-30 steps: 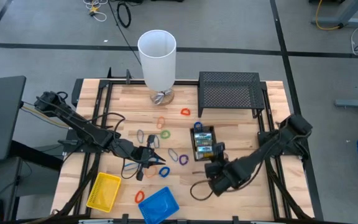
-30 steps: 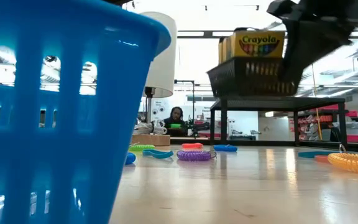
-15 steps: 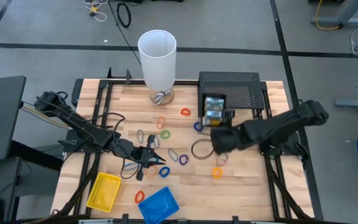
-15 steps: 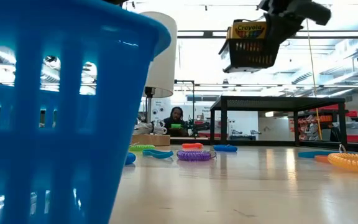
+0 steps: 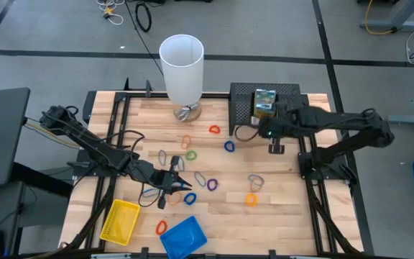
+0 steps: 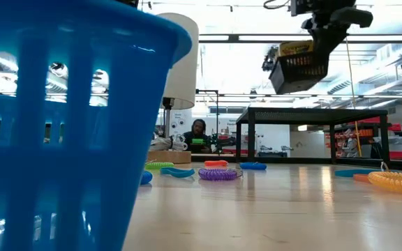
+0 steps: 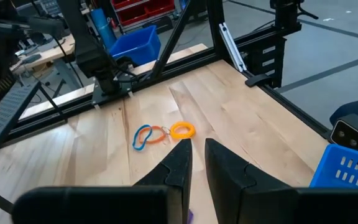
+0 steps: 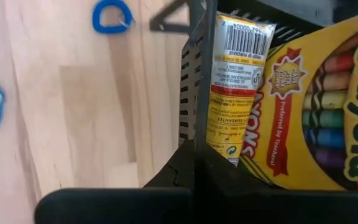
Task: Pick & Place Office Desk Supplies
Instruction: Put the black bin on the shelf
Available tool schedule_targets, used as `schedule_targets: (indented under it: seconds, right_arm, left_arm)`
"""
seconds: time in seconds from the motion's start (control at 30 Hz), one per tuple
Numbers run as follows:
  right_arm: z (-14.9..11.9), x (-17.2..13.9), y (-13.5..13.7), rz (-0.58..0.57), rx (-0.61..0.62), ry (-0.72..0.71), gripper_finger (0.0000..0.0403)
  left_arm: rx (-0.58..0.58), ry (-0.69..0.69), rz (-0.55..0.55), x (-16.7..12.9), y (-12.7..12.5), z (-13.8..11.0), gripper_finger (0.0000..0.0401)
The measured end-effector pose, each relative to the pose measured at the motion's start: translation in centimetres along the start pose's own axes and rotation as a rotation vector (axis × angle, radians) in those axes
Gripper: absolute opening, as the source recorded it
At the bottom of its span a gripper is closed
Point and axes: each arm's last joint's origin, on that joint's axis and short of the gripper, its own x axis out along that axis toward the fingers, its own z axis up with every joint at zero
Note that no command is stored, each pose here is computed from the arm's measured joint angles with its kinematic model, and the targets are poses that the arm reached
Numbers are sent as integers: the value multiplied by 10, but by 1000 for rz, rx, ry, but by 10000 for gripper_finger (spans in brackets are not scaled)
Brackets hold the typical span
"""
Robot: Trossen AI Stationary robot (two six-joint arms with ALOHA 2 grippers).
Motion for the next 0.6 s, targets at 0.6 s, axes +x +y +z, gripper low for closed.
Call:
schedule_targets:
  seconds: [0.6]
  right_arm:
    - [-67,23,-24,62,109,124,2]
  left_arm:
    - [-6,-3,0,0,0,0,53]
